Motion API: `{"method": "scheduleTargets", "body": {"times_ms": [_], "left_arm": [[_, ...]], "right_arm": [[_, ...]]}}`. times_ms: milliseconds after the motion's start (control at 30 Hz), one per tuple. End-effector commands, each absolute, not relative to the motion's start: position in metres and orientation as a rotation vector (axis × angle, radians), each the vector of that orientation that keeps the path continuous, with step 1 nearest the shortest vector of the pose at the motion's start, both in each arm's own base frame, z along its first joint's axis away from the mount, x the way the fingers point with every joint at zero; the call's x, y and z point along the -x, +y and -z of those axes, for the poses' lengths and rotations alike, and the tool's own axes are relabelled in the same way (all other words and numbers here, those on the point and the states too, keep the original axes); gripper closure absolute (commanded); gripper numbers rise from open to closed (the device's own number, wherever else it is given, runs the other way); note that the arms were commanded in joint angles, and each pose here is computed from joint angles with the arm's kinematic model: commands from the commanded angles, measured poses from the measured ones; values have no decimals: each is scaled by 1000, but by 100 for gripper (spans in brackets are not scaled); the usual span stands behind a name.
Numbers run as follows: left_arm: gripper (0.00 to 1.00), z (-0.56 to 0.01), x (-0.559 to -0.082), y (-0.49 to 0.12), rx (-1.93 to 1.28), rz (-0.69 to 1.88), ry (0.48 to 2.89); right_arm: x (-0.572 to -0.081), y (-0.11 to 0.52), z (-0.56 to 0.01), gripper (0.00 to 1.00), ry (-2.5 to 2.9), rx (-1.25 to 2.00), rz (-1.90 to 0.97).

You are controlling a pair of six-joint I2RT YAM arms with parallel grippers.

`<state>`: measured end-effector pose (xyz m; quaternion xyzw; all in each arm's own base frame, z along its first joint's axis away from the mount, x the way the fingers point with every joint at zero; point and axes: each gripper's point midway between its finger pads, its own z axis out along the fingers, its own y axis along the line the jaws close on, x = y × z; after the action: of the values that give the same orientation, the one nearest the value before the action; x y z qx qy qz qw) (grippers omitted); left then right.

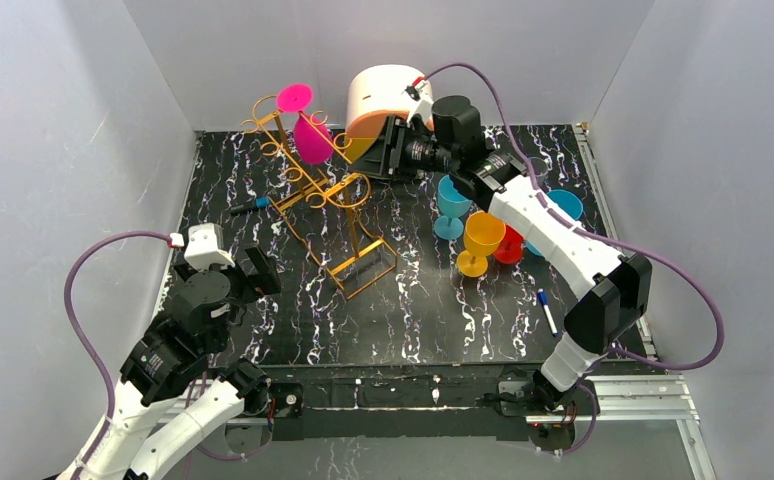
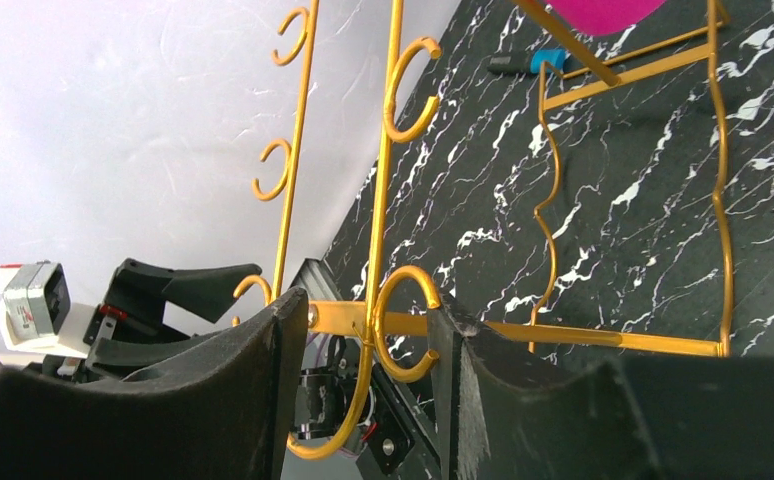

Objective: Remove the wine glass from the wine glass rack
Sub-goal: Adjust the wine rack at the center of the board.

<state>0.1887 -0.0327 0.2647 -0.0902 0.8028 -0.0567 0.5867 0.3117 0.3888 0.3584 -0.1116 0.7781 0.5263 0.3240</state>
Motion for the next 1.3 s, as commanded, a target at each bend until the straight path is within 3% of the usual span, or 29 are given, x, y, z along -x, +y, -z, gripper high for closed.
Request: {"method": "scheduleTargets", "body": {"times_ms": [0,400,633,833,933,1267], "left_arm": [[2,-268,-188,-24,249,101,1853],[2,-263,-188,-27,251,115,1856],[2,-263,-187,-25,255,119,1854],[2,-259,-188,-29,242,117,1872],[2,-258,-188,-31,228,120,1886],[2,-261,-185,-27,245,127,1863]], "right_arm": [[-278,397,-404,45,1912,411,-1428],[-246,414,-409,42,1867,479,-1411],[-296,395,-410,33,1791,265,-1171],[-327,402,-423,31,1742,192,-1140],[-334,411,-421,31,1755,193,-1153],[-315,416,-418,44,1792,226,-1247]]}}
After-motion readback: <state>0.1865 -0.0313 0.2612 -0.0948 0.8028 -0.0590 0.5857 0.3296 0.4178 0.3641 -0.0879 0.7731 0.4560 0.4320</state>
